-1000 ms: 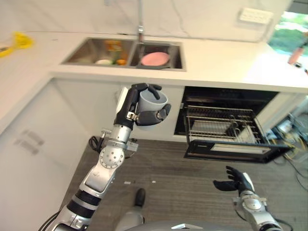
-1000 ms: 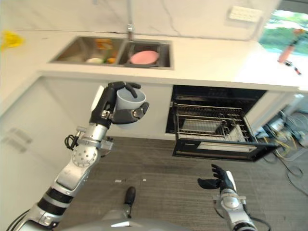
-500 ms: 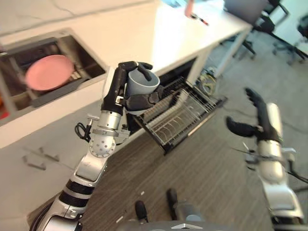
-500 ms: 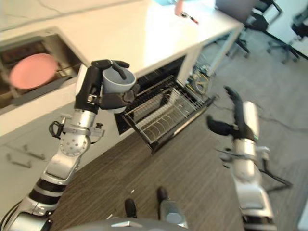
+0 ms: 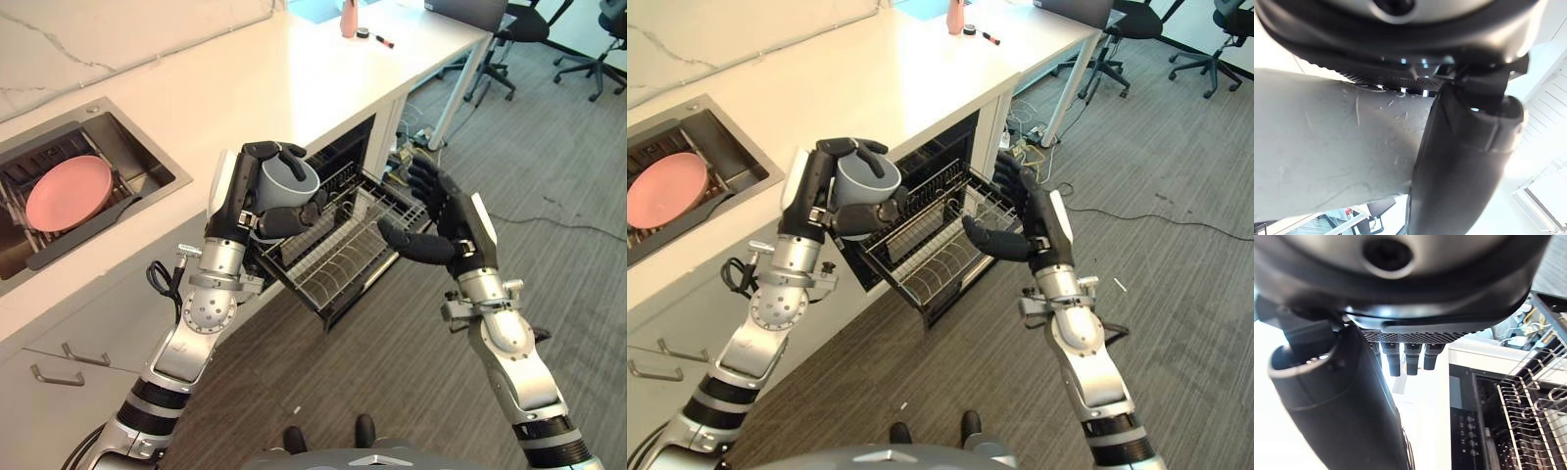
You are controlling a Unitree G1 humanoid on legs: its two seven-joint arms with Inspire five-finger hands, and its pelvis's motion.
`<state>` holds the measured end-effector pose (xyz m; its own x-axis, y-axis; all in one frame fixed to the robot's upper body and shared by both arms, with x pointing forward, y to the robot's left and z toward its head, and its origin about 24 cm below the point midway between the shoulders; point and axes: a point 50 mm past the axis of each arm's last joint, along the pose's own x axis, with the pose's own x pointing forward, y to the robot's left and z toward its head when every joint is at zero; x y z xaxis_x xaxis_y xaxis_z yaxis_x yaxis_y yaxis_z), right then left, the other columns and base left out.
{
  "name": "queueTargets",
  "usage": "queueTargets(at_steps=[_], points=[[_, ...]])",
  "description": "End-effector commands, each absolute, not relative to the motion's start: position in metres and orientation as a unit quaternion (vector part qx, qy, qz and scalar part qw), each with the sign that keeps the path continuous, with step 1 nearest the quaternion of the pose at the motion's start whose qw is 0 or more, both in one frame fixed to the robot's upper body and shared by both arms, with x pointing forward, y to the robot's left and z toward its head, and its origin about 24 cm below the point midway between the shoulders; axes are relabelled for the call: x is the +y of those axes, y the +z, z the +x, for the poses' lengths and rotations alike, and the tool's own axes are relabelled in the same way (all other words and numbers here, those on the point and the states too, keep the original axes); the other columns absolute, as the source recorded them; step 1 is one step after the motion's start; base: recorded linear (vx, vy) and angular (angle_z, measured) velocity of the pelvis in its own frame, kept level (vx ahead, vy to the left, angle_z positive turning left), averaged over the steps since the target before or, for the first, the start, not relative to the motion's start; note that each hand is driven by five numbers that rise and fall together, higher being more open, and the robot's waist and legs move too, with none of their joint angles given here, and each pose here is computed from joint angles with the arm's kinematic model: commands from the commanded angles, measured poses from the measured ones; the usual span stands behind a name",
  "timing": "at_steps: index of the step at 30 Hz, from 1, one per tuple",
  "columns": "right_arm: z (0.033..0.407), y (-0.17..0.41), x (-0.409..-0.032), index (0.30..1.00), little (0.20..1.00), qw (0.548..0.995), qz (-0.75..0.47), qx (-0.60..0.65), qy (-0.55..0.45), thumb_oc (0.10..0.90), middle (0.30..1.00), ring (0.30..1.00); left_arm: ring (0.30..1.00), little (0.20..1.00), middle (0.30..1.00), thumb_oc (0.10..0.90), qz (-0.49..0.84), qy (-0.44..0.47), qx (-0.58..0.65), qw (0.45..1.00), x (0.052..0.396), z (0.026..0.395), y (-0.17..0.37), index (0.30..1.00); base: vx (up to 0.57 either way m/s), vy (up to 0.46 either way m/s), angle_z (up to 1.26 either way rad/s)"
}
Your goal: Place the dishes in the dishwasher.
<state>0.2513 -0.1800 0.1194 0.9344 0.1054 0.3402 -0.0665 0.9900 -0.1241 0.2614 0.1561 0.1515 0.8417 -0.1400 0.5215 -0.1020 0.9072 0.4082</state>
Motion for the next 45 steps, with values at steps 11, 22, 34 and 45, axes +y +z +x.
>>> queueTargets(at_steps=[11,22,34,45], points=[[0.259,0.178,-0.14,0.9,0.9,0.938,-0.022,-0.314,0.149,0.8,0.9,0.9,0.3,0.3,0.3,0.4,0.126,0.015,-0.46,0.879,0.115,0.289,0.234,0.3,0.0,-0.021,0.02],[0.271,0.172,-0.113,0.9,0.9,0.942,0.039,-0.286,0.174,0.8,0.9,0.9,0.3,0.3,0.3,0.4,0.046,-0.046,-0.448,0.891,0.081,0.288,0.237,0.3,0.0,-0.002,-0.01],[0.274,0.173,-0.105,0.9,0.9,0.938,0.137,-0.272,0.166,0.8,0.9,0.9,0.3,0.3,0.3,0.4,-0.02,-0.109,-0.417,0.902,0.059,0.276,0.225,0.3,0.0,-0.007,0.03],[0.27,0.166,-0.097,0.9,0.9,0.915,0.281,-0.229,0.175,0.8,0.9,0.9,0.3,0.3,0.3,0.4,-0.024,-0.157,-0.416,0.895,0.043,0.259,0.219,0.3,0.0,-0.004,0.04]])
